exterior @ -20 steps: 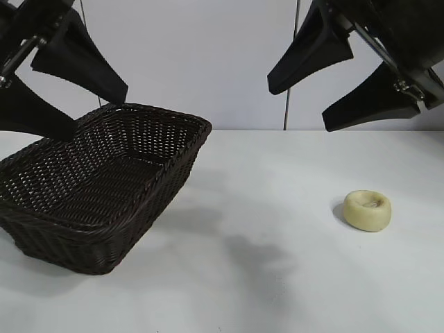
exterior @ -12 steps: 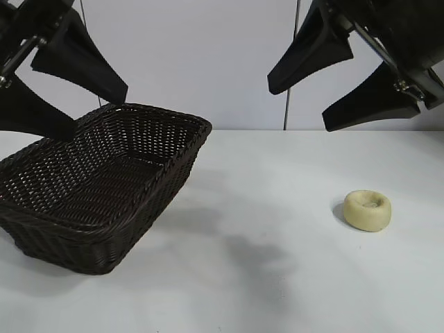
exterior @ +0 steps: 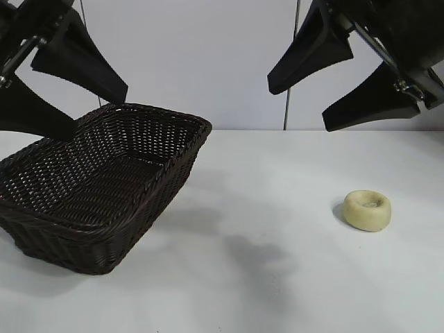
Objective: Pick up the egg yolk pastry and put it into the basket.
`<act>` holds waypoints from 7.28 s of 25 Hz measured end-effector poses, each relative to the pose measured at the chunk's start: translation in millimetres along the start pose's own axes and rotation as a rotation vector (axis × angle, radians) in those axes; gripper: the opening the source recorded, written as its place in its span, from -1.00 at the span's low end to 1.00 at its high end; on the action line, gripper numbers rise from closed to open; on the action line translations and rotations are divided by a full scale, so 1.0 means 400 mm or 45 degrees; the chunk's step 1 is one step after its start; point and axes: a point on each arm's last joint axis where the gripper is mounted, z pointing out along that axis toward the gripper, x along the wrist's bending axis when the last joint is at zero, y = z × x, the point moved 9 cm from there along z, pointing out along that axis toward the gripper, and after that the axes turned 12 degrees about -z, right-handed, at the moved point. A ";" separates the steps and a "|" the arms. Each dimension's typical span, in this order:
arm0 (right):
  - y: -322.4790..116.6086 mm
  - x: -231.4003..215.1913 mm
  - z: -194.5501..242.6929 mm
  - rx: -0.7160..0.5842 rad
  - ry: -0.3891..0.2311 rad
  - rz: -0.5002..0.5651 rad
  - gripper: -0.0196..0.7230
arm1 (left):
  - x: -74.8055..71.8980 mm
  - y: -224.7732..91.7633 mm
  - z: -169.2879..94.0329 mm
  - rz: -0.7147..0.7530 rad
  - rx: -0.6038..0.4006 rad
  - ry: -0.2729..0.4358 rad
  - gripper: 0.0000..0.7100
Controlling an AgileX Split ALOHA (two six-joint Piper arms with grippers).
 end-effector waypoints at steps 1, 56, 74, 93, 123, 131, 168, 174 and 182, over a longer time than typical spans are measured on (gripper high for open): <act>0.000 0.000 0.000 0.000 0.000 0.000 0.56 | 0.000 0.000 0.000 0.000 0.000 0.000 0.52; 0.001 -0.001 0.000 -0.003 -0.003 0.000 0.56 | 0.239 -0.024 -0.029 -1.360 -0.348 0.532 0.52; 0.005 -0.003 0.000 -0.013 -0.010 0.000 0.56 | 0.363 -0.067 0.102 -1.408 -0.232 0.729 0.52; 0.005 -0.004 0.000 -0.013 -0.012 -0.002 0.56 | 0.369 -0.047 0.114 -1.411 -0.280 0.693 -0.72; 0.004 -0.004 0.000 -0.012 -0.012 -0.003 0.56 | 0.208 0.083 0.063 -0.577 0.038 0.608 -0.72; 0.004 -0.004 0.000 -0.011 -0.011 -0.003 0.56 | 0.223 0.137 0.140 -0.212 0.301 0.627 -0.72; 0.004 -0.004 0.000 -0.010 -0.011 -0.002 0.56 | 0.335 0.170 0.190 -0.211 0.439 0.496 -0.72; 0.004 -0.004 0.000 -0.010 -0.011 -0.002 0.56 | 0.351 0.160 0.210 -0.233 0.460 0.498 -0.72; 0.003 -0.004 0.000 -0.009 -0.010 -0.002 0.56 | 0.338 0.178 0.209 -0.229 0.439 0.479 0.37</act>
